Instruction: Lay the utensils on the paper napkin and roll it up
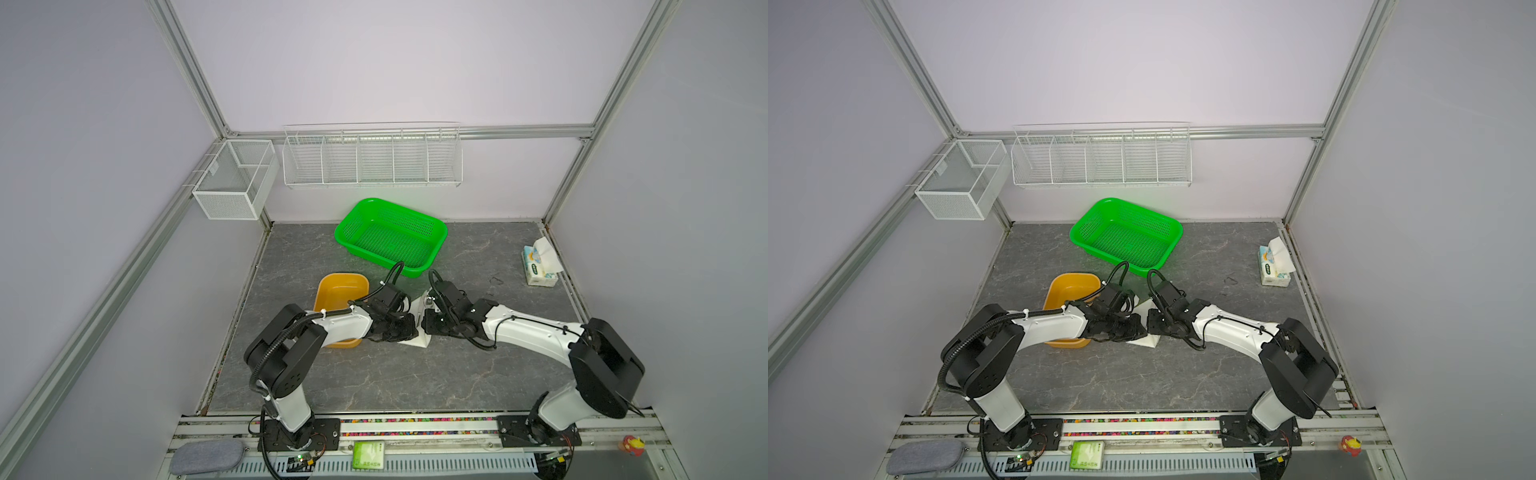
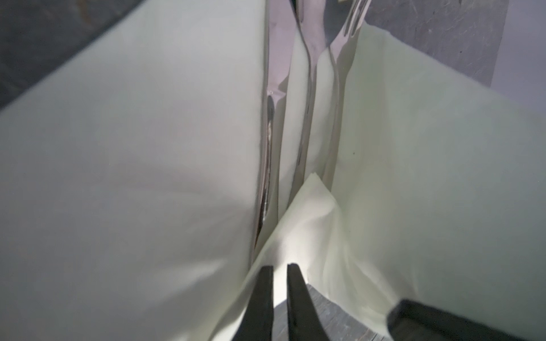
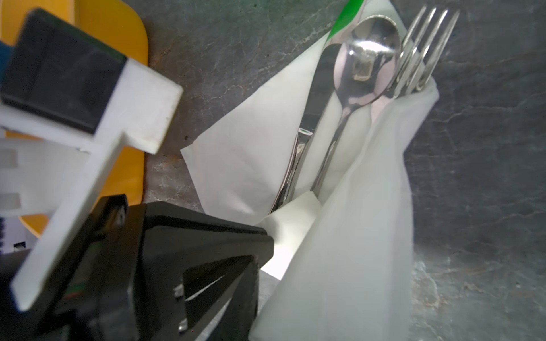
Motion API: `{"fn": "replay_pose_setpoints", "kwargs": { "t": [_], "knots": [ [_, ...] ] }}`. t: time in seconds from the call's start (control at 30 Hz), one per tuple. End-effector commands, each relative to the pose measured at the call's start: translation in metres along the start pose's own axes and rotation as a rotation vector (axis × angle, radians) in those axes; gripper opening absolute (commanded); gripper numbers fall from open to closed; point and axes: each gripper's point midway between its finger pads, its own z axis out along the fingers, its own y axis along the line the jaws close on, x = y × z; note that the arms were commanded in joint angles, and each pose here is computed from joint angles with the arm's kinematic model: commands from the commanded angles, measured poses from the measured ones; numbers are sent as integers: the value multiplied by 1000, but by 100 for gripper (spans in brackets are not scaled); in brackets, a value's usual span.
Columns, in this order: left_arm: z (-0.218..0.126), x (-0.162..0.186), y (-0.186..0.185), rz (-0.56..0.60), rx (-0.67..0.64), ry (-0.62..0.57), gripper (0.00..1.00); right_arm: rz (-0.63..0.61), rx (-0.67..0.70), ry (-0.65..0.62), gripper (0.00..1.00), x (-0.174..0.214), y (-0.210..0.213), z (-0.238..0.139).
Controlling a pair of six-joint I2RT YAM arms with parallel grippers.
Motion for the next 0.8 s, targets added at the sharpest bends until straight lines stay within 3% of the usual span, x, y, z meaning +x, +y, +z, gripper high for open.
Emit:
{"fn": "replay_pose_setpoints", "kwargs": {
  "t": [0.0,0.27,0.43,0.77],
  "knots": [
    [-13,-8,-3,-8,5,-55,13,-30,-16,7,31,1,7,2],
    [-37,-16,8,-57,-15,-132,15,-59,-57,6,35,2,17,3],
    [-61,-29,2,-81,27,-198,21,-91,-59,24,35,8,17,7],
    [-67,-45,-16,-93,125,-190,33,-105,-153,45,42,25,21,19]
  ]
}}
